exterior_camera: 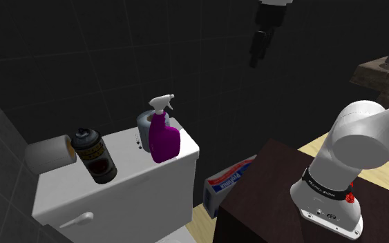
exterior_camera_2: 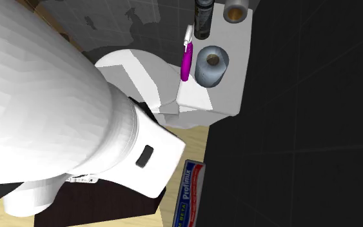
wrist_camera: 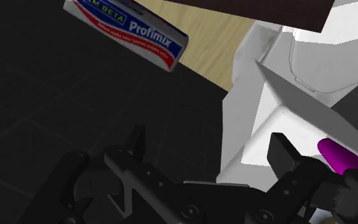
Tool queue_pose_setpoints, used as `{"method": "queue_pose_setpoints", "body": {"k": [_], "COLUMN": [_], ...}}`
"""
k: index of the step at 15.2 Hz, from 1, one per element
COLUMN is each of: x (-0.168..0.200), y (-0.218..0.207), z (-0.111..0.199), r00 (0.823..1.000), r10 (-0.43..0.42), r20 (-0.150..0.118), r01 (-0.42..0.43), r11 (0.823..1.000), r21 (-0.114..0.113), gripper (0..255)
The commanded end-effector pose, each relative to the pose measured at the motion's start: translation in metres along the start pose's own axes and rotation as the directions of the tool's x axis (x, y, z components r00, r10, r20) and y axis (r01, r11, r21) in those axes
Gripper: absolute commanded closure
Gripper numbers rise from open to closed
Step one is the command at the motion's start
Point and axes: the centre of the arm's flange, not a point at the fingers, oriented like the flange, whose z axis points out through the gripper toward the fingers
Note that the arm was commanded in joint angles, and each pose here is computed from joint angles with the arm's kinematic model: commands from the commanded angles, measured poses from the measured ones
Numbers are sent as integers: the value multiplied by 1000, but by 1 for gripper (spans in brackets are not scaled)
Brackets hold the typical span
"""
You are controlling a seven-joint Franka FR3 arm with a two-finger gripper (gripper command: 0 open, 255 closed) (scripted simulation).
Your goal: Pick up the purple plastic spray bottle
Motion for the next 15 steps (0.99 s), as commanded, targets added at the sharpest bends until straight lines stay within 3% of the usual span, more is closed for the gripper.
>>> {"method": "queue_pose_setpoints", "body": {"k": [1, 4, 8, 11, 15], "x": [0, 18, 41, 56, 75], "y": [0, -15, -39, -60, -91], "z": [0, 23, 52, 72, 96], "r00": [1000, 992, 957, 913, 832], "r10": [0, -114, -260, -363, -489], "r20": [0, -54, -129, -186, -262], "r01": [0, 115, 267, 378, 517], "r11": [1000, 993, 963, 925, 854], "r21": [0, 22, 42, 50, 48], "gripper": [0, 0, 0, 0, 0]}}
